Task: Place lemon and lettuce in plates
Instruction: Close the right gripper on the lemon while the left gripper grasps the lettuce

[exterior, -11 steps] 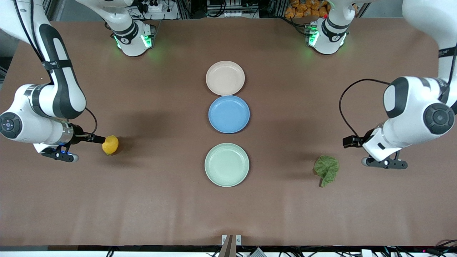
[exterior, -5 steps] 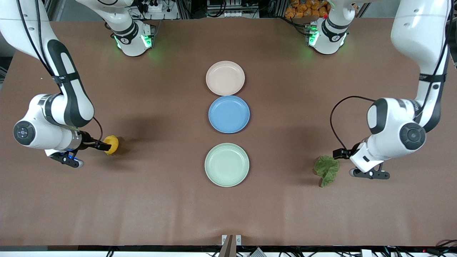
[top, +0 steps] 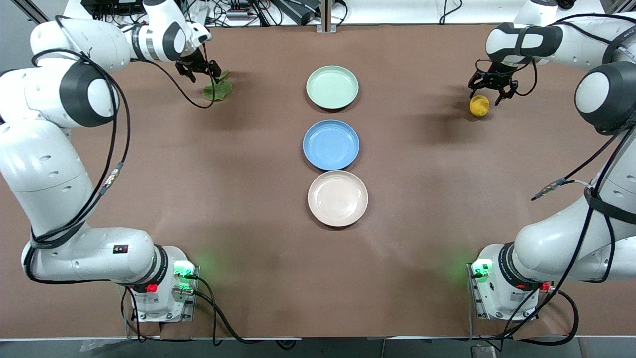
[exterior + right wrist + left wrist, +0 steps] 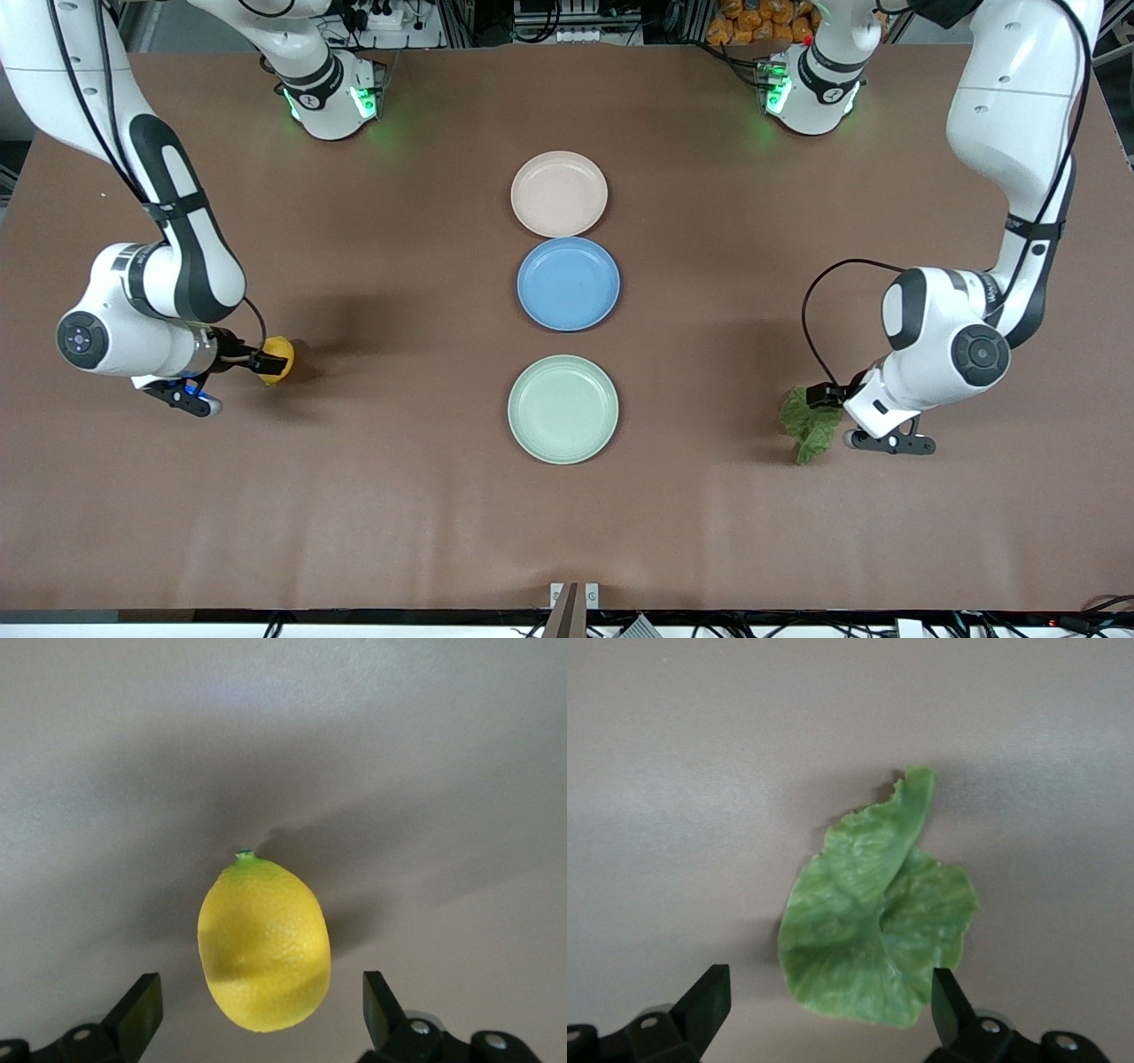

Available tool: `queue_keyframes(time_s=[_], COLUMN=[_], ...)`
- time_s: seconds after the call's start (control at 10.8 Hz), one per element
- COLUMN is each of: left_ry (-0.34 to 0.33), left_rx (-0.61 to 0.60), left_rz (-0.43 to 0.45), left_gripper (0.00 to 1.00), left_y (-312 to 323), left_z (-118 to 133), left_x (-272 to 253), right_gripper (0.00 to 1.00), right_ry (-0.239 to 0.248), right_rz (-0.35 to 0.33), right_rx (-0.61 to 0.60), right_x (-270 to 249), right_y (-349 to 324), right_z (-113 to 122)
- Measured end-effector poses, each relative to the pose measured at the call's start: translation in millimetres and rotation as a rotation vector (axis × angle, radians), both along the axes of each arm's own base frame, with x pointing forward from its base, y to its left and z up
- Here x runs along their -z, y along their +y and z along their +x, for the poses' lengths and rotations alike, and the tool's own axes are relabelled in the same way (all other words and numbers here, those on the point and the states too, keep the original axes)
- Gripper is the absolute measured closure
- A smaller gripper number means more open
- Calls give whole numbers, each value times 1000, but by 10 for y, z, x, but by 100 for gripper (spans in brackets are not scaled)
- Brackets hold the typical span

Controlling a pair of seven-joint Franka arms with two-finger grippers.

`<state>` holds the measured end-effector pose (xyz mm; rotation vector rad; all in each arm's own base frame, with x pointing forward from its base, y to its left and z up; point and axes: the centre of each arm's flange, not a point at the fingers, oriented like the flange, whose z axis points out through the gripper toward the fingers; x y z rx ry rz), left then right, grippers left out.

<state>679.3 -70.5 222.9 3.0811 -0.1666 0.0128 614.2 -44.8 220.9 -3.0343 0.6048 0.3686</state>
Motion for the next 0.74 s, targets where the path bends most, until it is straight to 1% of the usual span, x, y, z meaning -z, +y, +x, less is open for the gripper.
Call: queue_keyframes(time_s=[0.37,0.56,0.65,0.74], left_ry=[6,-6,-10,-10], left_rx=[18,21,19,17], left_rz=[-6,-8,-8,-7], left_gripper=[0,0,1,6], left_y=[-147,-156,-141,-125], left_z=[-27,-22,-19,-20], left_x=[317,411,461,506], right_gripper=[0,0,0,0], right_ry=[11,17,20,24], right_rz=[5,14,19,22], right_rx=[-33,-69,-87,-95], right_x=[161,230,258,287], right_y=[110,100,85,78], right_z=[-7,-19,-26,-33])
